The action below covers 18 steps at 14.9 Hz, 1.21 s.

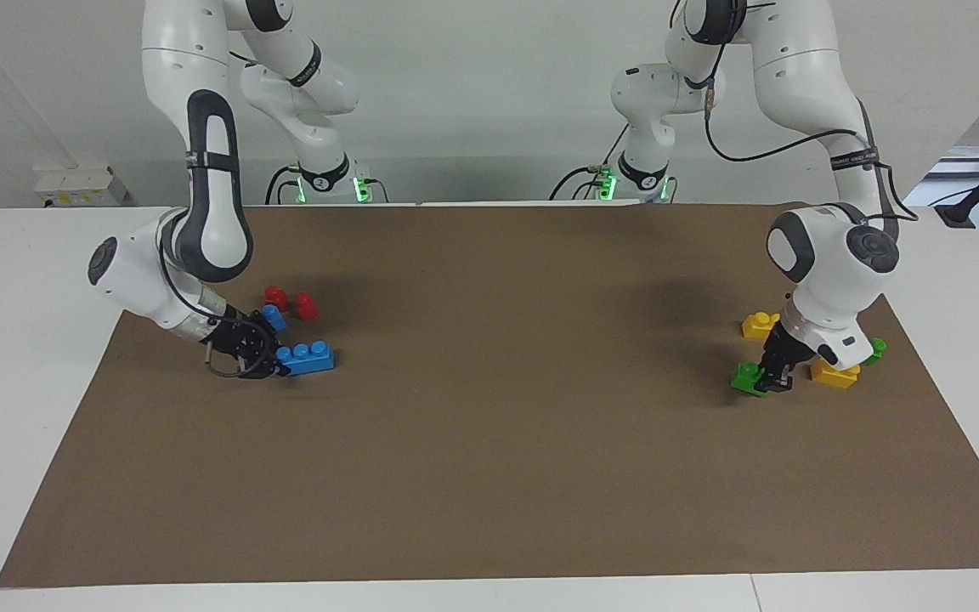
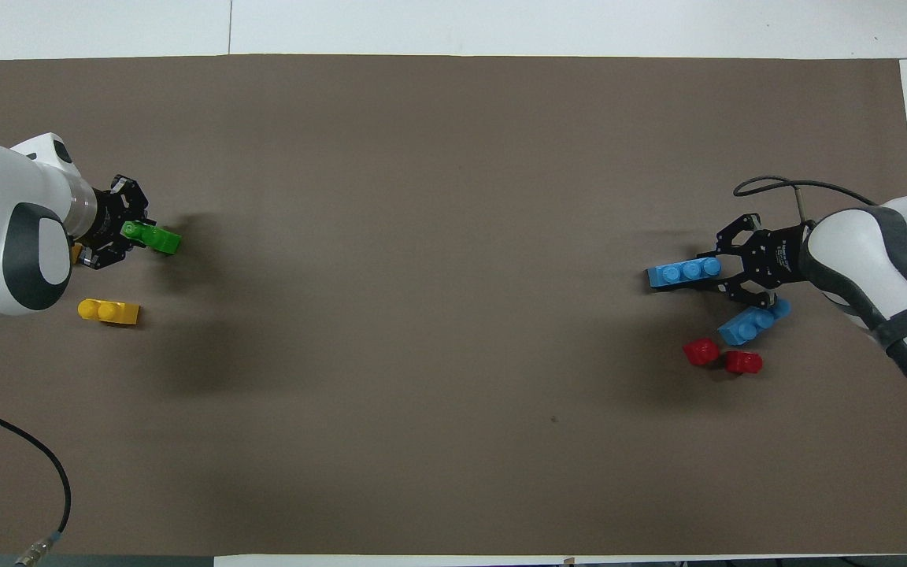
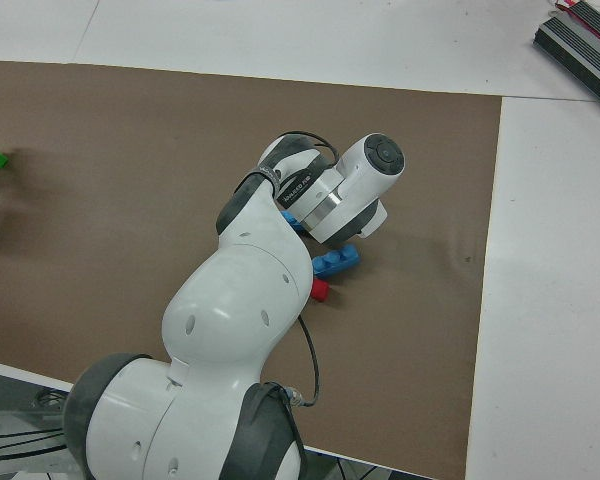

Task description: Remove green block with left arm and hold with right

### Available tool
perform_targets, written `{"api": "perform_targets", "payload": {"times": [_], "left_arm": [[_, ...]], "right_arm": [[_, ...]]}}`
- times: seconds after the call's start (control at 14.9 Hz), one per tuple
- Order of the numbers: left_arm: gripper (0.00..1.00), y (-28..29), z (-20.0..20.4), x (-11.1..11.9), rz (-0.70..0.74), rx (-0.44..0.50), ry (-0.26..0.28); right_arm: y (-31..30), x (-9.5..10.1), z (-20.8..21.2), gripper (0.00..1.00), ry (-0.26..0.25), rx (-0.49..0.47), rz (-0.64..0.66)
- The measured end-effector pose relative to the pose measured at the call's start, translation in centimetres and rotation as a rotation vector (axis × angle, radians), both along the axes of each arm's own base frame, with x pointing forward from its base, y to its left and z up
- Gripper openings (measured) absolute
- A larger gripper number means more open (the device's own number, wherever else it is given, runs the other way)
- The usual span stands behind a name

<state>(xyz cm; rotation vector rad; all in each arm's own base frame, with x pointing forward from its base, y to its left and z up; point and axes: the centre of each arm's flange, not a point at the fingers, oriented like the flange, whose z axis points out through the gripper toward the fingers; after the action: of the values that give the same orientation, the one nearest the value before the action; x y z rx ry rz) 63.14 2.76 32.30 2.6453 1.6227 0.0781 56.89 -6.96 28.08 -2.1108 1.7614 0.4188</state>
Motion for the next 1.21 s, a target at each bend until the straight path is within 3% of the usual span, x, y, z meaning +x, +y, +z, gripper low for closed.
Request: {"api": "perform_targets", "payload": {"times": [0.13,0.27,0.34,0.47,0.74,0.94,1.21], "left_arm": [[0.34,-0.1,-0.1,0.1,-0.011,0.008,-0.006],[0.34,-0.2,-0.1,0.2,-0.025,0.014,-0.011],[0.39,-0.2,-0.1,0.2,-0.039,0.017,-0.011],[0.59,-0.3,-0.2,0.2,-0.056,0.021,-0.012],[0.99,-0.6,0.9,0.6,-0.127,0.044,-0.031],[1.00,-1.0,3.4,0.9,-0.179,0.056,-0.057],[1.00,-2.2,8.7,-0.2,-0.374,0.069,-0.028]], "right_arm": [[-0.1,0.4,0.6,0.74,-0.015,-0.003,0.000],[0.1,1.4,2.6,0.80,-0.052,-0.016,0.019],[0.4,1.9,4.2,0.85,-0.068,-0.040,0.061],[1.2,2.7,8.5,1.00,-0.094,-0.119,0.178],[5.0,2.1,19.0,1.00,-0.116,-0.217,0.424],[7.5,-0.7,26.5,1.00,-0.201,-0.305,0.687],[8.7,-4.2,33.1,1.00,-0.299,-0.389,0.976]]}}
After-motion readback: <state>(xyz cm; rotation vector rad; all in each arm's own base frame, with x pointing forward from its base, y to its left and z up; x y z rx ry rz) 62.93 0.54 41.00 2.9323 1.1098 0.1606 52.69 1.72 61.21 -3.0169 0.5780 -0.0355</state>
